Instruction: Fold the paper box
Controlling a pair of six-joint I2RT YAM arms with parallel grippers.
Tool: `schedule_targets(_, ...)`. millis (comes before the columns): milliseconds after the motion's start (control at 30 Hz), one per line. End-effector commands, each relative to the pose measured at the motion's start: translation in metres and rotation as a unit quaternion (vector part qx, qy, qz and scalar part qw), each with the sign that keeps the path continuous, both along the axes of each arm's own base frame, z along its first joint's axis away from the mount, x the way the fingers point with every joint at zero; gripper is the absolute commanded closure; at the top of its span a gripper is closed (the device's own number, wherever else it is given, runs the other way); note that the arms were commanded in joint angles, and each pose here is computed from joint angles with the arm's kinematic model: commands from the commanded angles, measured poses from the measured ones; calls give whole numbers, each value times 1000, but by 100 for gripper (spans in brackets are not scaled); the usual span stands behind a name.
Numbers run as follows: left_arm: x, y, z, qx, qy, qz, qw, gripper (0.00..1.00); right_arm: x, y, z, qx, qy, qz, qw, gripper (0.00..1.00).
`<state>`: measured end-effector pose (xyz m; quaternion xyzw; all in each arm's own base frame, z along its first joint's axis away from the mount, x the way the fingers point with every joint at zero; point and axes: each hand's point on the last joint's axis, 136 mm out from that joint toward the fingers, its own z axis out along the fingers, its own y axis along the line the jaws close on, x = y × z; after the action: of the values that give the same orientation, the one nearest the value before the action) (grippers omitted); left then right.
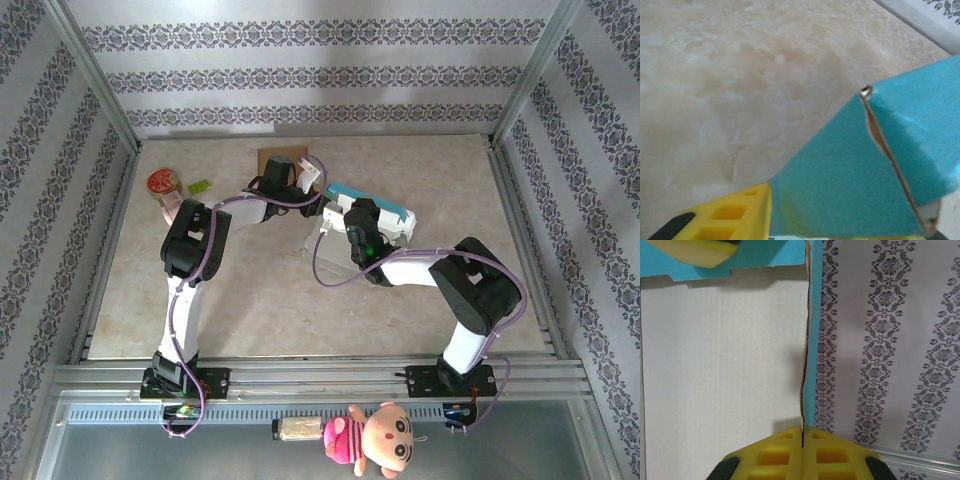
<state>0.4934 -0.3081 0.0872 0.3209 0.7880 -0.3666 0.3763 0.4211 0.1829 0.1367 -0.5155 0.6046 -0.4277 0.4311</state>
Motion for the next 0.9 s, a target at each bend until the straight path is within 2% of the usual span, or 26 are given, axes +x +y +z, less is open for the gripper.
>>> schedule_targets(0,4,-6,1,-1,-19,25,1000,75,-9,10,-18,6,48,20,999,93)
schedule_targets(167,13,0,-3,16,-24,94,995,87,-8,8,-22,9,58,9,998,93)
schedule_targets(300,15,2,-6,36,-31,121,991,94,-9,6,-23,8,60,6,998,93)
schedule_targets(400,15,-2,-7,43,-30,117,992,94,-8,5,-23,11,60,3,998,92)
schedule_targets(433,15,-5,-8,42,-26,110,993,91,-9,5,-22,12,60,4,998,92)
schedule_targets(500,16,-10,-9,42,-17,98,994,80,-8,5,-22,14,60,3,998,92)
schedule_targets(567,17,-12,-11,45,-11,95,994,79,-8,5,-22,15,60,3,998,92)
schedule_targets(667,20,-14,-13,45,-5,96,994,87,-8,5,-22,19,61,3,998,92)
schedule_targets(700,21,-15,-13,45,-3,95,994,91,-8,5,-23,19,62,2,998,92)
schedule_targets(733,21,-15,-13,45,-2,94,995,100,-8,5,-23,20,62,3,998,92)
schedule_targets(867,21,-15,-13,45,-2,94,994,100,-9,5,-24,21,64,1,998,92)
